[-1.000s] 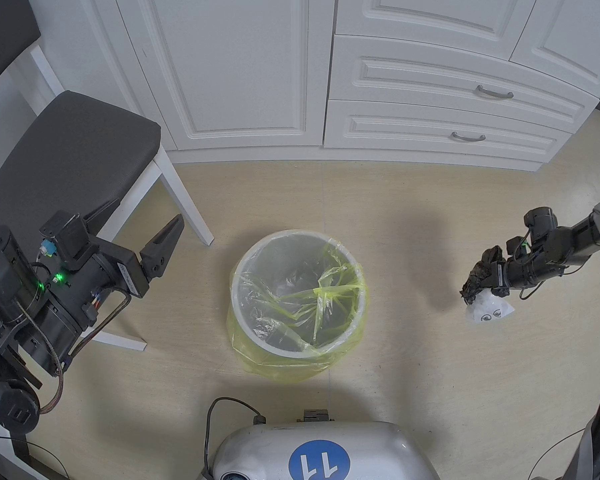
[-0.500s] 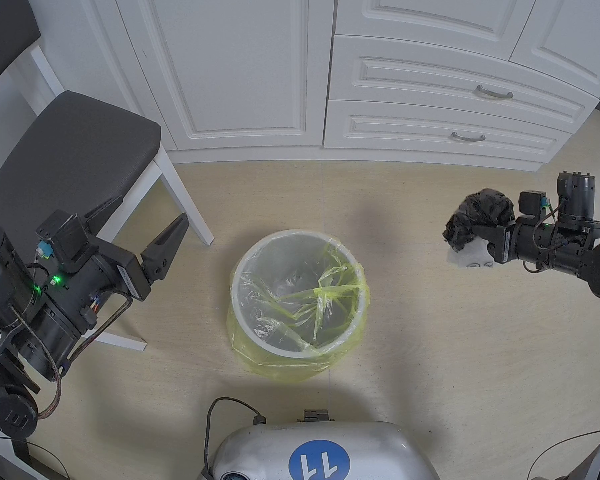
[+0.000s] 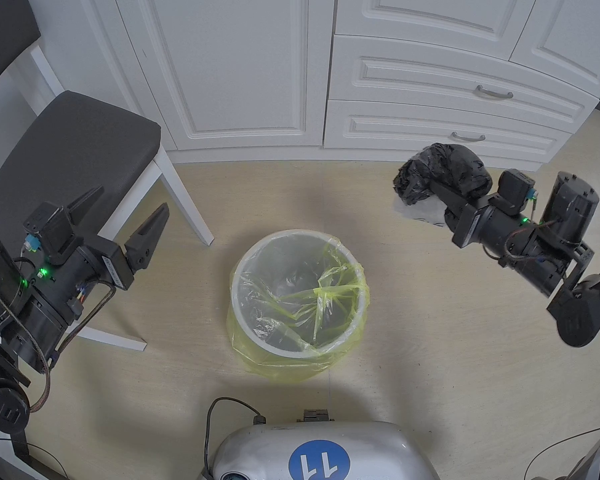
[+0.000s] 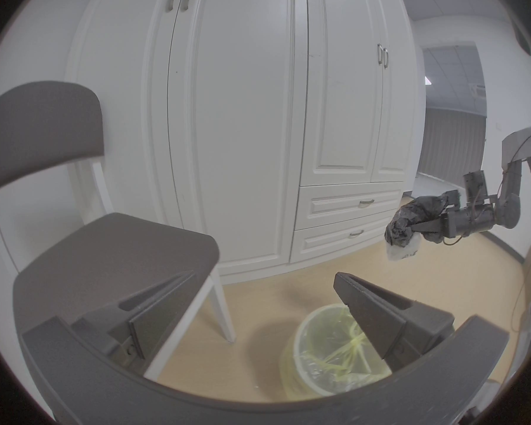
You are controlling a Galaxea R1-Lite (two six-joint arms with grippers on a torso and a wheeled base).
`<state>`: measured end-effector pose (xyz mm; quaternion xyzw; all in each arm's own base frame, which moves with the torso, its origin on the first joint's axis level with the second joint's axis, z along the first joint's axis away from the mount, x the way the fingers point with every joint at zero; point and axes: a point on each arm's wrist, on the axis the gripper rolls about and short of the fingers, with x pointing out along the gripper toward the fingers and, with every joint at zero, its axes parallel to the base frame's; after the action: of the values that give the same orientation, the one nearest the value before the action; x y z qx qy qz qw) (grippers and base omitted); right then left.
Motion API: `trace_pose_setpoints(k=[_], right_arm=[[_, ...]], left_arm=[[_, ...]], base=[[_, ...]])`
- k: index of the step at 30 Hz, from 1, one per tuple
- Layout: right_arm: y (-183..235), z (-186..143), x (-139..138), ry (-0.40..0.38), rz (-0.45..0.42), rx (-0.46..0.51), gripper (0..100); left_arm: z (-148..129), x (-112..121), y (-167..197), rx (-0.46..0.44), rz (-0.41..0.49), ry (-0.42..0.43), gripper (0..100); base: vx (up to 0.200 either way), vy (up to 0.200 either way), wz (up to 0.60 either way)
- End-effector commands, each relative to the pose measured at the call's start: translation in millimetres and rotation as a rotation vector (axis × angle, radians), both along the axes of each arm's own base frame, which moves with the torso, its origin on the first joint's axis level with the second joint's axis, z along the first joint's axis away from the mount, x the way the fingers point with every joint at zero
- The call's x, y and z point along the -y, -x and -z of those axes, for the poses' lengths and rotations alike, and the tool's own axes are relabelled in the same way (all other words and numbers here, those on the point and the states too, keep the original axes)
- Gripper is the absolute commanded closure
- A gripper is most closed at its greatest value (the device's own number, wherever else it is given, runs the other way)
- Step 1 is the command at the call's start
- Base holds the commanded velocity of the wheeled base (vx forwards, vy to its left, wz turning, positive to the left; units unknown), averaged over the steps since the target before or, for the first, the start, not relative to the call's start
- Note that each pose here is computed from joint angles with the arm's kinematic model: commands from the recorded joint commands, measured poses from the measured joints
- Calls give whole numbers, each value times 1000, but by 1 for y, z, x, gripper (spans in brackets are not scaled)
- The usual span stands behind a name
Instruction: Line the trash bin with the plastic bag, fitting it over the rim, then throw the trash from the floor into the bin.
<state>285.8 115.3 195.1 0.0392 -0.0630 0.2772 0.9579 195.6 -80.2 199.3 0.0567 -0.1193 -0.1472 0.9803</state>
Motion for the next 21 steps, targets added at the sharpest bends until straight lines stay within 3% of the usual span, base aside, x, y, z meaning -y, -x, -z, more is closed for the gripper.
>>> trace_pose_setpoints(k=[1,2,3,9,10,11,13,14,17,21], right_arm=[[-9,60,-42,26,-101,-92,100],[-9,60,-42,26,-101,-92,100],[-10,83,-70,9,-137,-63,100],[-14,125,-128,-34,-128,-93,100],[-14,127,-142,-81,-125,-105,100],[-14,127,-142,-81,-125,-105,100],[-11,126,-170,-220,-131,-141,100],[-11,126,-170,-220,-131,-141,100],[-14,131,-183,-336,-134,-196,100],[-20,136,-187,-377,-138,-216,100]], left_arm=[[-9,-17,5,59,-86,-41,0],[-9,-17,5,59,-86,-41,0],[-17,-26,8,93,-125,-35,0],[-30,-54,8,150,-261,-34,0],[-31,-61,7,155,-289,-37,0],[-31,-61,7,155,-289,-37,0],[-35,-72,5,172,-319,-47,0],[-35,-72,5,172,-319,-47,0],[-43,-78,12,212,-309,-55,0],[-46,-79,17,226,-311,-55,0]], base=[[0,0,0],[0,0,0],[0,0,0],[0,0,0],[0,0,0],[0,0,0],[0,0,0],[0,0,0],[0,0,0],[0,0,0]])
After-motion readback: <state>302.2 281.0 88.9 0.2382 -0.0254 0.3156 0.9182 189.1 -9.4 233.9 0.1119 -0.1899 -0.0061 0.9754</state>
